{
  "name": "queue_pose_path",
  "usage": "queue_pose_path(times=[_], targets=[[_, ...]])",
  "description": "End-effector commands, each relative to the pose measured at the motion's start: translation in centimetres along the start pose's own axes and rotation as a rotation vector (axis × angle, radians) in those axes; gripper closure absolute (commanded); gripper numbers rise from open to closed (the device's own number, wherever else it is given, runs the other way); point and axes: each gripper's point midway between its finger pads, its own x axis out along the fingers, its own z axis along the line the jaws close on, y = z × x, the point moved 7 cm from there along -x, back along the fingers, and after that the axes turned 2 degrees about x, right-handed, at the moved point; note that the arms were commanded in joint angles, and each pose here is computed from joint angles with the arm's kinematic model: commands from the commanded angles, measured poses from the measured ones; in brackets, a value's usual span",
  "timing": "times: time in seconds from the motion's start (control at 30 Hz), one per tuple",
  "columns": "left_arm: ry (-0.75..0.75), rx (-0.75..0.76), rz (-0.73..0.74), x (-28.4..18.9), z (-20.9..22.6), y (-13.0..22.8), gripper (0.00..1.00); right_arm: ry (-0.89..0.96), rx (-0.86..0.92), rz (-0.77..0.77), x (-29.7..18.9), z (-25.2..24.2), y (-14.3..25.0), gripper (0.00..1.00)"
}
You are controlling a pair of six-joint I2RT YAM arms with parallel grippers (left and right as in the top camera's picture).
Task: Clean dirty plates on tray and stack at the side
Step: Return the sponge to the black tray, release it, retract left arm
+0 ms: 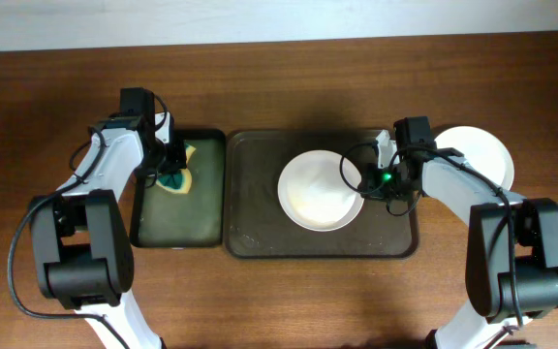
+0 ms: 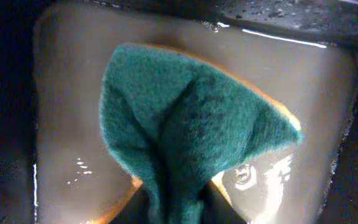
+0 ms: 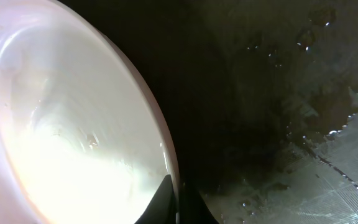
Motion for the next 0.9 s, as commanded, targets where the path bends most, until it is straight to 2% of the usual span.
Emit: queue_pose_path(times=[0.0, 0.03, 0.2, 0.33, 0.47, 0.57, 0.73, 0.87], targets=[[0.016, 0.008, -0.003, -0.1, -0.1, 0.0, 0.13, -0.014, 0.003, 0.018, 0.5, 0.1, 0.4, 0.96], [0.019, 0.008, -0.006, -0.4, -0.2, -0.2, 0.07, -0.014, 0.003, 0.018, 0.5, 0.1, 0.4, 0.96], [0.024, 0.022, -0.116, -6.0, -1.0, -2.5, 0.0, -0.014, 0.003, 0.018, 0.5, 0.1, 0.4, 0.96], [0.035, 0.011, -0.3, -13.6, -1.8, -3.8, 0.0, -0.014, 0.004, 0.019, 0.5, 0.1, 0.4, 0.96], [0.035, 0.01, -0.471, -20.4, -1.9, -3.1, 0.0, -0.013, 0.005, 0.021, 0.5, 0.1, 0.4, 0.96], [0.037, 0.016, -0.512, -22.0, -2.1, -2.7, 0.01, -0.013, 0.005, 0.022, 0.5, 0.1, 0.4, 0.94], [0.038, 0.017, -0.518, -22.3, -2.1, -2.5, 0.01, -0.013, 0.005, 0.022, 0.5, 0.1, 0.4, 0.71], [0.038, 0.017, -0.518, -22.3, -2.1, -2.5, 0.01, -0.013, 0.005, 0.022, 0.5, 0.1, 0.4, 0.66]])
